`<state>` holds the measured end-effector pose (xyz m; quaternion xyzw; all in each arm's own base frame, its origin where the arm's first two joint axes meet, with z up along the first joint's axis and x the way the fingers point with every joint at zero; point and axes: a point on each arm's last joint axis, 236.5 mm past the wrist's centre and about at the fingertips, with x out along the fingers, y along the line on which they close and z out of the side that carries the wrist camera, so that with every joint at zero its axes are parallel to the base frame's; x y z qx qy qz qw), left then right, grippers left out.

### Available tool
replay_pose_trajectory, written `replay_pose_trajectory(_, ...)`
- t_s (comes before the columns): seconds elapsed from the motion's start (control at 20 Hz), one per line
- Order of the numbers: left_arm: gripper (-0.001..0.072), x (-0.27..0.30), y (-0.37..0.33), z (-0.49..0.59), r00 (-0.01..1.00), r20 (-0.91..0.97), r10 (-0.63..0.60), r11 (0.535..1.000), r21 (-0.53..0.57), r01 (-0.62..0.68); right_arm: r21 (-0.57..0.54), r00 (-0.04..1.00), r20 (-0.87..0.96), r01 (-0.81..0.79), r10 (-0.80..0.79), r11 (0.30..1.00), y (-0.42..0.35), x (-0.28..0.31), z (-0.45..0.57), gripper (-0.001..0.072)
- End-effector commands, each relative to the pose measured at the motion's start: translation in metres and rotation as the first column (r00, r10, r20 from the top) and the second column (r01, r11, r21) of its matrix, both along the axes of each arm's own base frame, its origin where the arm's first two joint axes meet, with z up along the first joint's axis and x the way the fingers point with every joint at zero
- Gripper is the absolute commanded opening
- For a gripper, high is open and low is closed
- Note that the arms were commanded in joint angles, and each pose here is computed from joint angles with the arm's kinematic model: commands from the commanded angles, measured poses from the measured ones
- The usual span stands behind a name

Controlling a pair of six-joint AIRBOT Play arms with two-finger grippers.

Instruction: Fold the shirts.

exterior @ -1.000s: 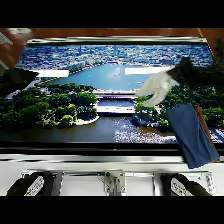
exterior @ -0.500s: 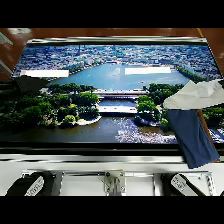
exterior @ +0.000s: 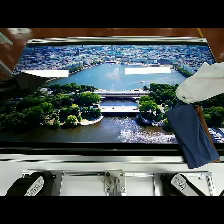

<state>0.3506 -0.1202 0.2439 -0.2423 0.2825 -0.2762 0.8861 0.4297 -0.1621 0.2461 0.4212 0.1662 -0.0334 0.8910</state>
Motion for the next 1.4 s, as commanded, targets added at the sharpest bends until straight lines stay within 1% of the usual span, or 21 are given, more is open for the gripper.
replay_pose_trajectory(0.0, 0.0031, -0.001, -0.001, -0.001, 1.000, -0.004, -0.005, 1.000, 0.001, 0.005, -0.073, 0.994, -0.090, -0.068, 0.062, 0.995, 0.007, -0.009, -0.021, 0.0076)
replay_pose_trajectory(0.1, 0.0031, -0.002, -0.002, -0.002, 1.000, -0.009, -0.011, 1.000, 0.002, 0.011, -0.118, 0.957, -0.265, -0.156, 0.120, 0.981, 0.014, -0.031, -0.058, 0.0076)
replay_pose_trajectory(0.2, 0.0031, -0.002, -0.002, -0.002, 1.000, -0.009, -0.011, 1.000, 0.002, 0.011, -0.126, 0.885, -0.418, -0.278, 0.203, 0.952, 0.027, -0.059, -0.088, 0.0076)
replay_pose_trajectory(0.25, 0.0031, -0.002, -0.002, -0.002, 1.000, -0.009, -0.011, 1.000, 0.002, 0.011, -0.106, 0.828, -0.506, -0.338, 0.242, 0.935, 0.032, -0.079, -0.104, 0.0076)
replay_pose_trajectory(0.35, 0.0031, -0.002, -0.002, -0.002, 1.000, -0.009, -0.011, 1.000, 0.002, 0.011, -0.051, 0.670, -0.697, -0.403, 0.257, 0.914, 0.031, -0.129, -0.136, 0.0076)
replay_pose_trajectory(0.45, 0.0032, -0.002, -0.002, -0.002, 1.000, -0.009, -0.011, 1.000, 0.002, 0.011, 0.001, 0.499, -0.839, -0.399, 0.218, 0.917, 0.021, -0.178, -0.153, 0.0076)
replay_pose_trajectory(0.5, 0.0032, -0.002, -0.002, -0.002, 1.000, -0.009, -0.011, 1.000, 0.002, 0.011, 0.004, 0.424, -0.889, -0.373, 0.174, 0.928, 0.012, -0.199, -0.158, 0.0076)
replay_pose_trajectory(0.6, 0.0032, -0.002, -0.002, -0.002, 1.000, -0.009, -0.011, 1.000, 0.002, 0.011, -0.028, 0.343, -0.936, -0.297, 0.079, 0.954, -0.006, -0.220, -0.164, 0.0076)
replay_pose_trajectory(0.7, 0.0032, -0.002, -0.002, -0.002, 1.000, -0.009, -0.011, 1.000, 0.002, 0.011, 0.024, 0.295, -0.949, -0.284, 0.111, 0.959, 0.001, -0.230, -0.183, 0.0076)
replay_pose_trajectory(0.8, 0.0031, -0.002, -0.002, -0.002, 1.000, -0.009, -0.011, 1.000, 0.002, 0.011, 0.102, 0.229, -0.959, -0.269, 0.167, 0.958, 0.015, -0.245, -0.211, 0.0076)
replay_pose_trajectory(0.85, 0.0032, -0.002, -0.002, -0.002, 1.000, -0.009, -0.011, 1.000, 0.002, 0.011, 0.123, 0.189, -0.966, -0.262, 0.175, 0.957, 0.017, -0.256, -0.227, 0.0077)
replay_pose_trajectory(0.95, 0.0032, -0.002, -0.002, -0.002, 1.000, -0.009, -0.011, 1.000, 0.002, 0.011, 0.119, 0.113, -0.983, -0.219, 0.147, 0.968, 0.016, -0.276, -0.253, 0.0077)
replay_pose_trajectory(1.05, 0.0032, -0.002, -0.002, -0.002, 1.000, -0.009, -0.011, 1.000, 0.001, 0.011, 0.107, 0.081, -0.989, -0.200, 0.125, 0.974, 0.015, -0.287, -0.273, 0.0090)
replay_pose_trajectory(1.15, 0.0031, -0.002, -0.002, -0.002, 1.000, -0.012, -0.010, 1.000, -0.001, 0.009, 0.050, 0.047, -0.997, -0.183, 0.059, 0.982, 0.003, -0.296, -0.283, 0.0103)
replay_pose_trajectory(1.2, 0.0032, -0.002, -0.002, -0.002, 1.000, -0.011, -0.009, 1.000, -0.001, 0.009, 0.008, 0.045, -0.999, -0.183, 0.017, 0.983, -0.007, -0.297, -0.283, 0.0286)
replay_pose_trajectory(1.25, 0.0031, -0.002, -0.001, -0.002, 1.000, -0.010, -0.008, 1.000, -0.001, 0.008, -0.017, 0.045, -0.999, -0.190, -0.009, 0.982, -0.012, -0.298, -0.282, 0.0703)
replay_pose_trajectory(1.35, 0.0031, 0.002, 0.001, 0.001, 1.000, 0.003, 0.009, 1.000, -0.004, -0.009, -0.070, 0.022, -0.998, -0.208, -0.067, 0.976, -0.027, -0.303, -0.271, 0.0690)
